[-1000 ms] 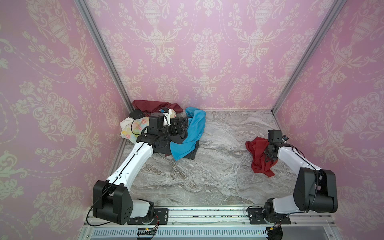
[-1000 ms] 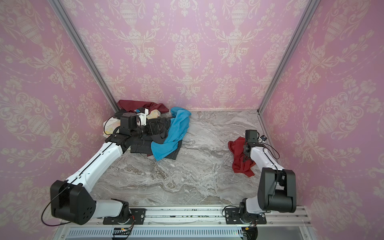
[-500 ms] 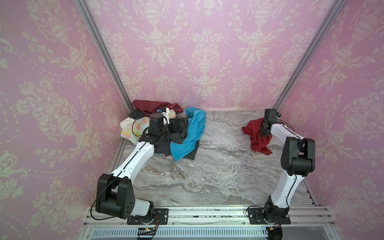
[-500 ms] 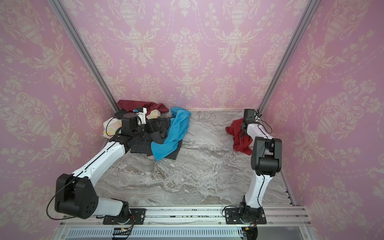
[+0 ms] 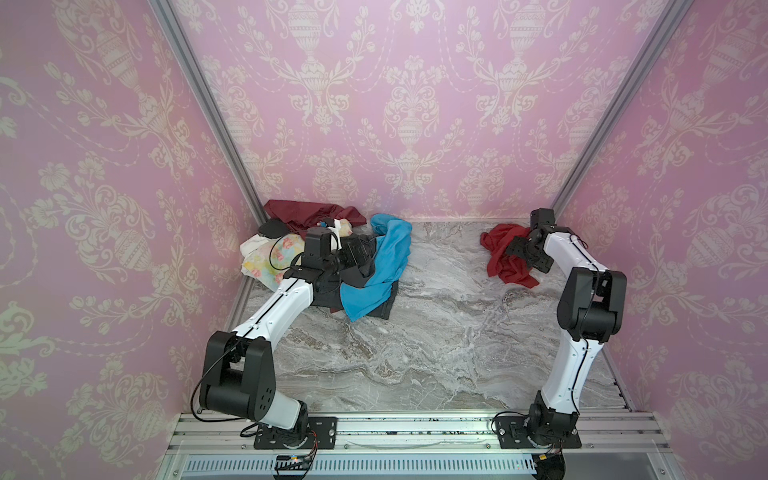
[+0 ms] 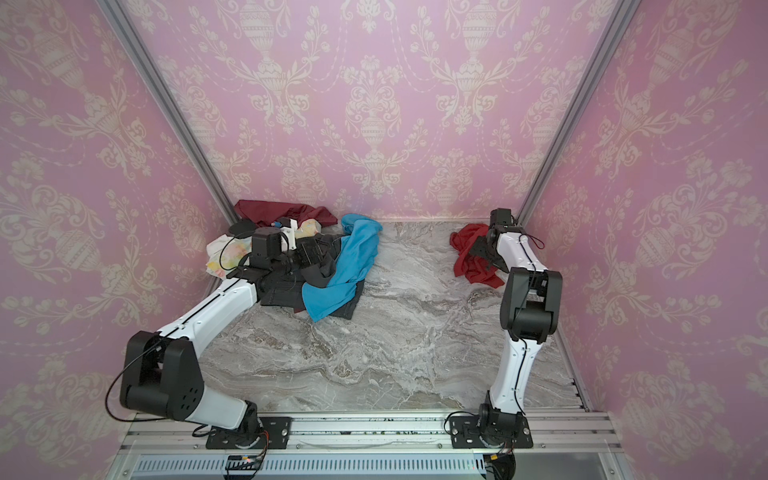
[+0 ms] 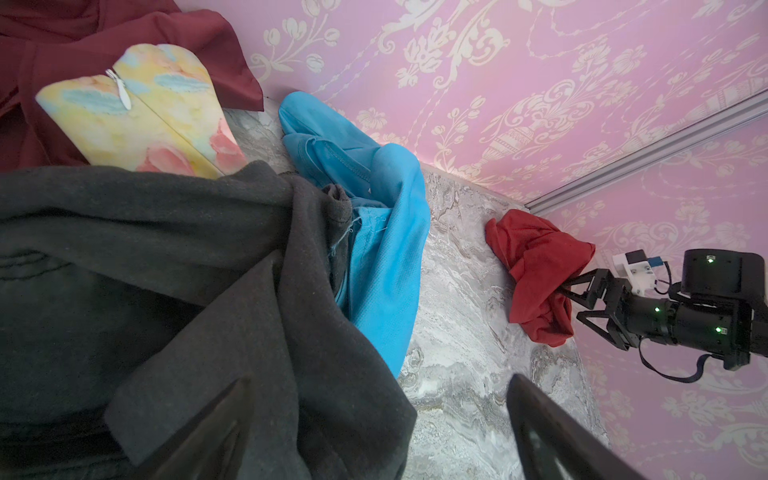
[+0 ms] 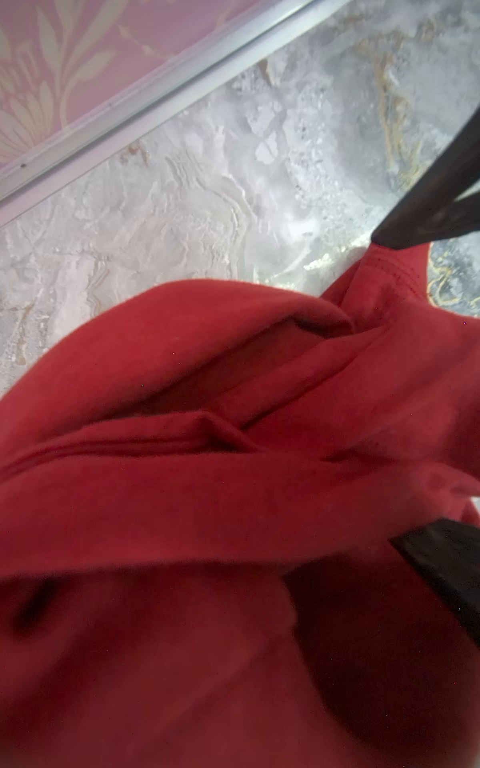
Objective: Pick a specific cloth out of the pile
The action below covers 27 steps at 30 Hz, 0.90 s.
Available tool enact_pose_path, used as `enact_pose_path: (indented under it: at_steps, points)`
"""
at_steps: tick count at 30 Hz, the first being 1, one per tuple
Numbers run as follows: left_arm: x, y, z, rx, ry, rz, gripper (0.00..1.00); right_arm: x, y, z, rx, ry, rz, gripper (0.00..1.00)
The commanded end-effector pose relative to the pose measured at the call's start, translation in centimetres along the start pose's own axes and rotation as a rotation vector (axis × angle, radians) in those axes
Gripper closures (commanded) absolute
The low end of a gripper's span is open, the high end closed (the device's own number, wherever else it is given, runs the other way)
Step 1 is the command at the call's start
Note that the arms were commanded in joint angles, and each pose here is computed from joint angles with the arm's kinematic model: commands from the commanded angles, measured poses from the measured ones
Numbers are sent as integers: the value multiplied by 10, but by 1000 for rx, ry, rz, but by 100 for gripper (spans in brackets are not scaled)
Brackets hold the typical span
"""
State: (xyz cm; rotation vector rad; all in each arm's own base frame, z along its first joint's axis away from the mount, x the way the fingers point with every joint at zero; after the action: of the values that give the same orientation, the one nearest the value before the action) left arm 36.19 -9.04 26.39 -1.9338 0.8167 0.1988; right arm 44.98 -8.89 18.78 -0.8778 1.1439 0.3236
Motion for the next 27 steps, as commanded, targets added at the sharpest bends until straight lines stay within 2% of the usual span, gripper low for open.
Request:
enact_pose_path:
  at_steps: [1, 7, 11, 14, 17, 22, 27]
  points:
    - [-13, -8, -7, 10, 26, -33, 4, -29, -9, -6, -58, 35, -37, 1]
    - [-27, -5, -6, 72, -51, 1, 2, -66, -14, -10, -21, 21, -154, 0]
    - [-42, -6, -7, 131, -117, 5, 1, -90, 2, -16, -36, -98, -262, 0]
    - [-53, -7, -4, 177, -214, 3, 1, -112, 20, -15, -103, -187, -363, 0]
    - [-68, -8, -1, 200, -296, -38, 1, -132, 45, -15, -181, -234, -459, 0]
    - [-90, -4, -2, 236, -325, -116, 1, -150, 87, -24, -268, -328, -579, 0]
    - [-98, 8, 12, 295, -434, -208, 1, -143, 121, -41, -284, -432, -657, 0]
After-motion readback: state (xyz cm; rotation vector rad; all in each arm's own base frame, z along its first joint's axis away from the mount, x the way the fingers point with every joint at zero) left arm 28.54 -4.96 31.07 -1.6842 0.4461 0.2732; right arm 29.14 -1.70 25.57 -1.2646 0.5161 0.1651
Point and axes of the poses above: each gripper's point midway between its finger pads, its own x axis out along the fingers, its own z axis along the line the jaws close on, y = z × x, the point moved 10 cm from there along -x, back along the fingers, and after that the axes turned 8 degrees about x, right-handed, at the moved point
